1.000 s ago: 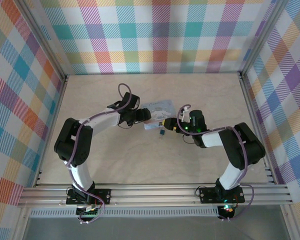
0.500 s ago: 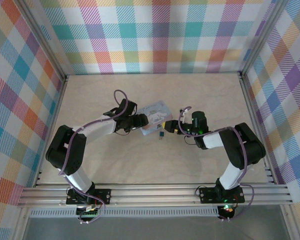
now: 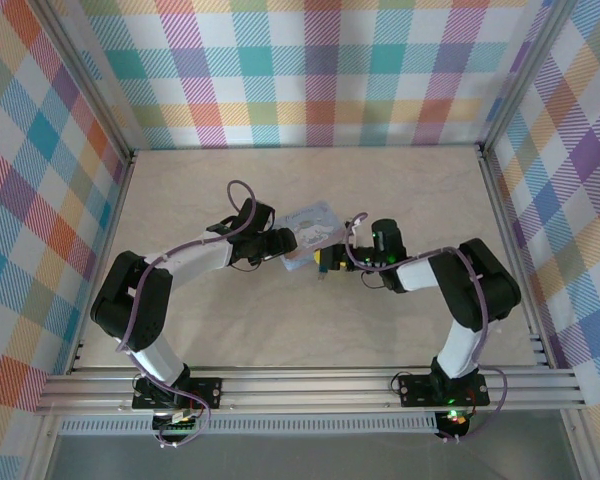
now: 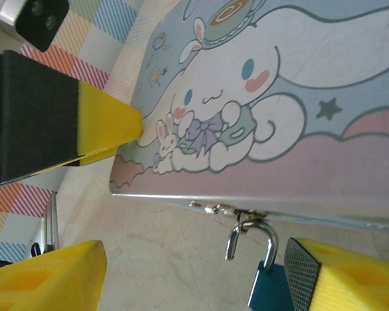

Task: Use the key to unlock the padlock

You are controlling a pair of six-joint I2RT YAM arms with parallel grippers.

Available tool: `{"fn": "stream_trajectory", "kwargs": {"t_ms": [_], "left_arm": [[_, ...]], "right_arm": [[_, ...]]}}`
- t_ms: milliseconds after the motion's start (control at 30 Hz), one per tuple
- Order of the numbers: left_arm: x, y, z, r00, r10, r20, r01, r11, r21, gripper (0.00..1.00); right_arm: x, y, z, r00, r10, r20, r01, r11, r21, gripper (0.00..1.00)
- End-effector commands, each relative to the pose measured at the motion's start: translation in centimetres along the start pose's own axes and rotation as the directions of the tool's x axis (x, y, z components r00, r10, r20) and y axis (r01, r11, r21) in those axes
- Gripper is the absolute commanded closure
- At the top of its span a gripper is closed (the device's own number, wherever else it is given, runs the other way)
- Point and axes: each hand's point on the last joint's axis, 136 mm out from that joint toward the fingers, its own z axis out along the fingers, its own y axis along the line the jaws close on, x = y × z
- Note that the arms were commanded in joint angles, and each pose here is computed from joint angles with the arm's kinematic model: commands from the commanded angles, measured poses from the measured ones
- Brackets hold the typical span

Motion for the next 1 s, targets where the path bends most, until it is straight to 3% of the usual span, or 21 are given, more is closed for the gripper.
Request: {"fn": "stream_trajectory", "kwargs": {"t_ms": [0, 433, 967], "left_arm": [[2.4, 2.0, 0.0, 0.998, -0.006, -0.067, 0.0, 0.996, -0.087, 0.25], [2.7, 1.7, 0.1, 0.998, -0.001, -0.069, -0.005, 0.996, -0.089, 0.25], [2.9, 1.8, 0.0, 0.998, 0.001, -0.071, -0.008, 0.996, -0.093, 0.25]], "right_arm": [[0.5, 0.0, 0.8, 0.999, -0.031, -0.037, 0.03, 0.999, -0.025, 0.28], [1.2, 0.3, 2.5, 0.995, -0.045, -0.09, 0.036, 0.995, -0.092, 0.32], [2.1, 0.7, 2.1, 0.995, -0.046, -0.093, 0.035, 0.993, -0.114, 0.46]]}}
